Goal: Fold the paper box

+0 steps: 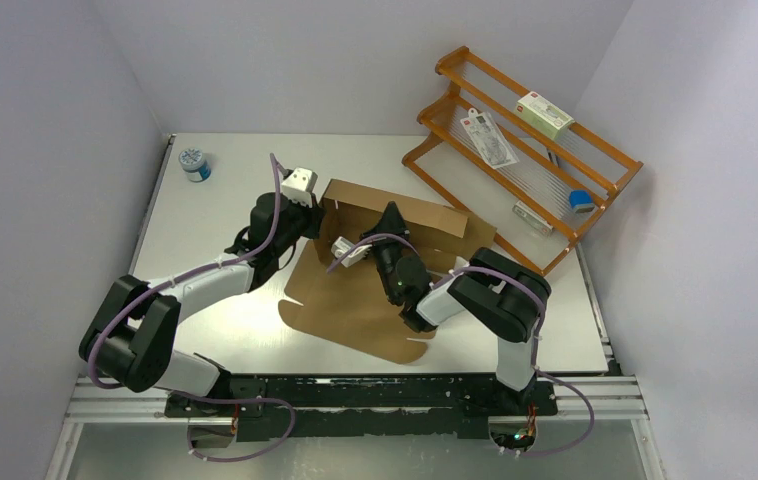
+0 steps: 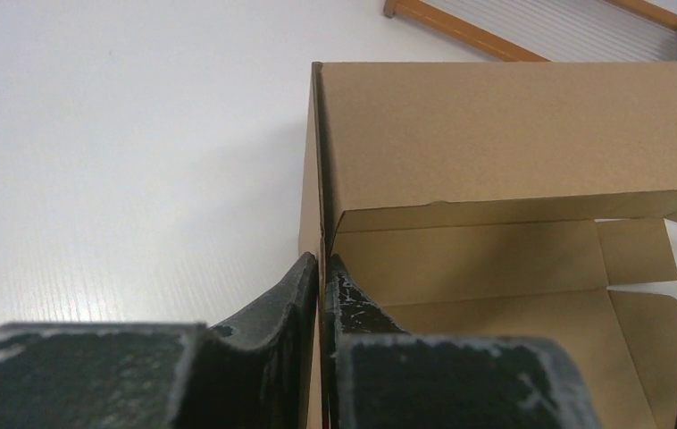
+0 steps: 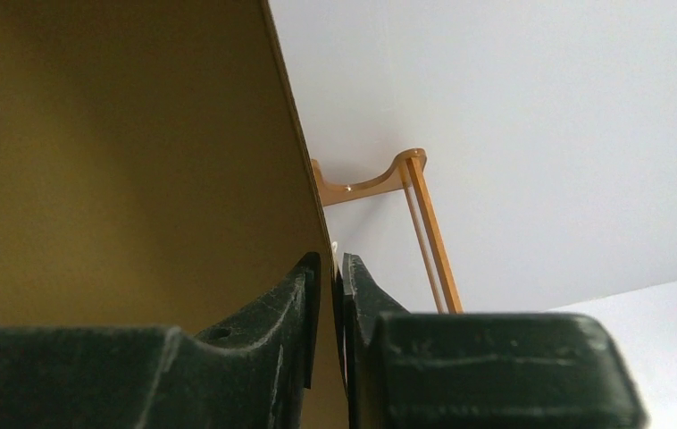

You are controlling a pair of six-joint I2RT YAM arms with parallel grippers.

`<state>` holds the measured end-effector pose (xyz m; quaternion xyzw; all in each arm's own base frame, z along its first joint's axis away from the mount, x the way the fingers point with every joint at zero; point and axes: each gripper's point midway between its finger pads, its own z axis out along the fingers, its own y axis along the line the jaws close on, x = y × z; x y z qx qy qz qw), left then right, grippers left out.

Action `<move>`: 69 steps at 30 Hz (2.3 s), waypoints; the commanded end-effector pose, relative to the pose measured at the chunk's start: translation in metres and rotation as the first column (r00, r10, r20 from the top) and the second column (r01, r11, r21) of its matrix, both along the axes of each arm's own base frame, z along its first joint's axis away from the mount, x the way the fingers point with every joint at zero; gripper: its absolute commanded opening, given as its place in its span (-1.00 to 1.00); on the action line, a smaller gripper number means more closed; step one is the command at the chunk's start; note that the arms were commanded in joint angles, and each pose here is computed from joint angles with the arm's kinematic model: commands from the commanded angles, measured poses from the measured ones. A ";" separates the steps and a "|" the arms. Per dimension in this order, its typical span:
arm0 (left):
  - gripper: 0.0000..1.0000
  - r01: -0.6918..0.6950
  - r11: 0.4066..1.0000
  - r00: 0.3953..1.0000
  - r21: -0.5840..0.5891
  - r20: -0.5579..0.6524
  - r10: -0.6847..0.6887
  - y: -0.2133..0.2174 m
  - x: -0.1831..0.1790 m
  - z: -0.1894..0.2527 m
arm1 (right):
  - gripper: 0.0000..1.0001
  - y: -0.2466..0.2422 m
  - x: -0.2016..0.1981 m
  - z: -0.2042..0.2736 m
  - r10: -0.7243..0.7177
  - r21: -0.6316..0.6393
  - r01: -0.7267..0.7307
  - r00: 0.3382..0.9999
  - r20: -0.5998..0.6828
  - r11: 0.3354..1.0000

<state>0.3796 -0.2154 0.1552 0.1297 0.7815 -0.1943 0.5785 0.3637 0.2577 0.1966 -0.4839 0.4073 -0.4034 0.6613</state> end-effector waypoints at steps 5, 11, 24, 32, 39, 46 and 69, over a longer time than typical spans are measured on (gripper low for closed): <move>-0.76 -0.008 1.000 0.999 -0.022 0.047 0.009 -0.004 0.002 0.014 | -0.46 -0.024 -0.019 0.010 -0.052 0.094 0.048 0.998 0.034 0.994; -0.76 -0.022 1.000 1.000 0.022 0.003 0.022 -0.003 0.006 0.000 | -0.42 -0.041 -0.024 0.008 -0.102 0.076 0.101 0.995 0.010 0.992; -0.31 0.091 0.996 0.993 0.023 0.078 -0.092 -0.006 -0.012 0.025 | -0.86 -0.038 -0.023 -0.001 -0.091 0.013 0.092 0.995 -0.048 0.996; -0.21 0.161 0.986 0.978 -0.038 0.143 -0.154 0.008 -0.006 0.057 | -0.98 -0.033 -0.022 -0.011 -0.076 -0.066 0.072 0.996 -0.051 0.995; -0.14 0.210 0.975 0.957 -0.066 0.221 -0.191 0.032 0.003 0.093 | -1.00 -0.031 -0.022 -0.016 -0.057 -0.112 0.050 0.997 -0.054 0.992; -0.16 0.121 0.991 0.959 -0.064 0.265 -0.100 0.072 0.024 0.117 | -1.00 -0.029 -0.023 -0.012 -0.034 -0.112 0.026 0.997 -0.073 0.993; -0.12 0.326 0.917 0.945 -0.231 0.058 -0.321 0.089 0.091 0.007 | -1.00 -0.022 -0.025 0.003 -0.010 -0.123 0.004 0.999 -0.052 0.992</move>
